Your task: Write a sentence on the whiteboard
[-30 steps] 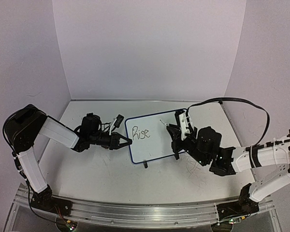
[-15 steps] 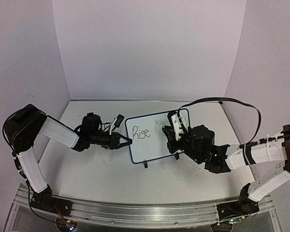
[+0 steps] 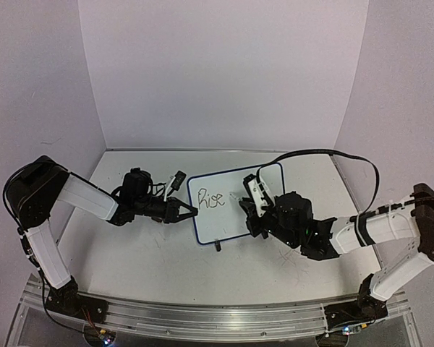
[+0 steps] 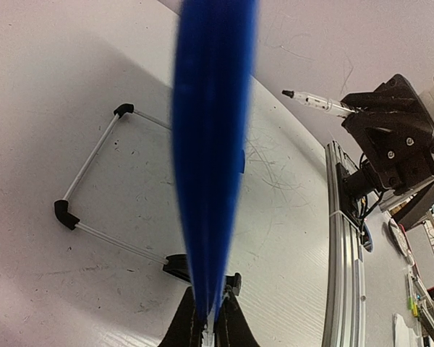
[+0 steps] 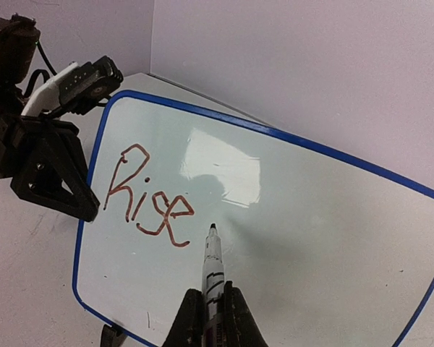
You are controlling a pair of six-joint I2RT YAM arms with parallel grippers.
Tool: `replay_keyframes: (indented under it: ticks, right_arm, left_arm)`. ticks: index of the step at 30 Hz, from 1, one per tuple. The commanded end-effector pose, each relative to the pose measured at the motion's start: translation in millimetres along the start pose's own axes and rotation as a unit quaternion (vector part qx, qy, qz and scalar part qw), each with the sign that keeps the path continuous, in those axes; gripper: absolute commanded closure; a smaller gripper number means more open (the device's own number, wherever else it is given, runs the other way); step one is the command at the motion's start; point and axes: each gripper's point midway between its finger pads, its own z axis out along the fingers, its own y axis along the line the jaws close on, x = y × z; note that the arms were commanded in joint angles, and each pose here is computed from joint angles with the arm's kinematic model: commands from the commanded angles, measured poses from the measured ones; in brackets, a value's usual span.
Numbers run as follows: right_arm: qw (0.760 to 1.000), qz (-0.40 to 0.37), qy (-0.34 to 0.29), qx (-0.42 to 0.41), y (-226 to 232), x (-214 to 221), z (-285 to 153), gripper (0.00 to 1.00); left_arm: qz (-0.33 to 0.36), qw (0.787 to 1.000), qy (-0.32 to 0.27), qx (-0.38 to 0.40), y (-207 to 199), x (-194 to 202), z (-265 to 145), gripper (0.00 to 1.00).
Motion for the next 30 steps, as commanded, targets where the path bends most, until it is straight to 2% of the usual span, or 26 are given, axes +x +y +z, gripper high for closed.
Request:
replay_keyframes:
  ticks: [1, 5, 12, 30]
  right_arm:
    - [0.999, 0.004, -0.025, -0.022, 11, -20, 2, 1.0]
    - [1.0, 0.006, -0.011, -0.014, 10, -14, 7, 1.0]
    - [0.999, 0.013, -0.03, 0.029, -10, -17, -7, 1.0]
    - [0.998, 0.031, -0.028, 0.036, -15, -10, -4, 1.0]
  left_arm:
    - [-0.001, 0.999, -0.001, -0.049, 15, -6, -4, 1.0]
    - [-0.001, 0.999, -0.001, -0.049, 15, -6, -3, 1.0]
    - [0.0, 0.999, 0.001, -0.05, 16, -5, -3, 1.0]
    - [0.008, 0.999, 0.001, -0.048, 13, -6, -5, 1.0]
